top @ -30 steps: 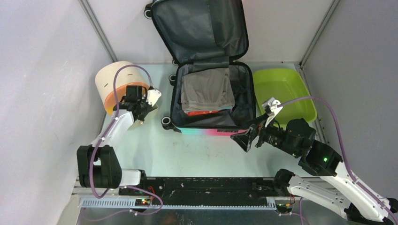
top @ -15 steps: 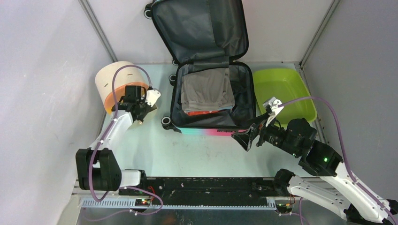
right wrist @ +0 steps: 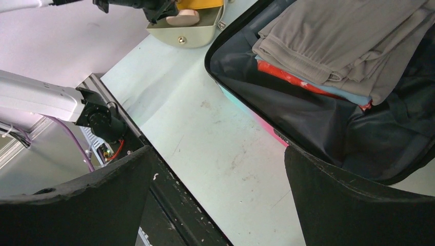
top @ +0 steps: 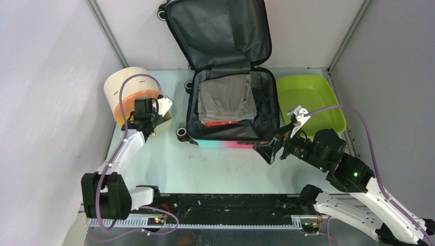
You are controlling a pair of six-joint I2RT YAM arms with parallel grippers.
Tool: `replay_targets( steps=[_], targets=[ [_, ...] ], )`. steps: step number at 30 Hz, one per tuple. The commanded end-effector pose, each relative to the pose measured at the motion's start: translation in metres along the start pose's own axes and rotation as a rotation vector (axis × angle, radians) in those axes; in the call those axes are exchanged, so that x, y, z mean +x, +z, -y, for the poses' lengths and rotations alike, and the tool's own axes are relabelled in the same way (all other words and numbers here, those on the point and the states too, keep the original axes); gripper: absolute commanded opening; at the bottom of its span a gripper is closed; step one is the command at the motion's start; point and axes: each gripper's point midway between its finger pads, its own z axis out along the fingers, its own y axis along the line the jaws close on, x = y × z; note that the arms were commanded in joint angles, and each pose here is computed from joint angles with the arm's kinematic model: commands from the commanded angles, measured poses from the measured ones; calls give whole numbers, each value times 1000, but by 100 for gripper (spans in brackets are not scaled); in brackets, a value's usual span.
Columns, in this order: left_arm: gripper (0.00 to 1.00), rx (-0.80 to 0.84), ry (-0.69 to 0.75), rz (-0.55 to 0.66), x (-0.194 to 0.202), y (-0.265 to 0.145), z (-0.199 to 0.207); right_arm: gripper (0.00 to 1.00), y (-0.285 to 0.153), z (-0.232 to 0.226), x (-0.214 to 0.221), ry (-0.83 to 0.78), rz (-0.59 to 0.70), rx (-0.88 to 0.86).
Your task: Open, take out, and arrange the luggage
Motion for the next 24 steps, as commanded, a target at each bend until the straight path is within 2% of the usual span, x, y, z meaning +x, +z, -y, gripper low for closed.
replay_targets(
  steps=[1, 3, 5, 6, 7, 8, 9, 10, 13, 18, 24],
  targets=[
    [0, -95, 0, 58, -7, 7, -13, 100, 0, 0, -9, -11, 36, -3],
    [0, -69, -9, 45, -1, 16, -3, 99, -1, 0, -9, -10, 37, -3],
    [9, -31, -11, 23, 4, 25, 9, 100, -3, 0, -11, -9, 47, -2],
    [18, -3, -2, 9, 4, 29, 16, 100, -4, -1, -13, -8, 54, -3],
    [22, 18, 6, -9, 6, 28, 21, 100, -5, -1, -13, -3, 58, -4],
    [34, 17, 21, -5, -2, 26, 21, 100, -7, -2, -15, 0, 66, -7],
    [41, 9, 28, -20, -1, 23, 20, 100, -9, -3, -15, 8, 69, -11],
    [44, 6, 42, -12, -7, 20, 19, 99, -11, -4, -16, 12, 75, -17],
    [44, -3, 56, -25, -10, 5, 15, 100, -14, -6, -17, 28, 78, -27],
    [47, 17, 63, 22, -24, -19, 17, 100, -16, -7, -16, 50, 77, -29],
    [36, 189, 44, 109, -24, -25, 57, 100, -19, -12, -19, 70, 89, -51]
  ],
)
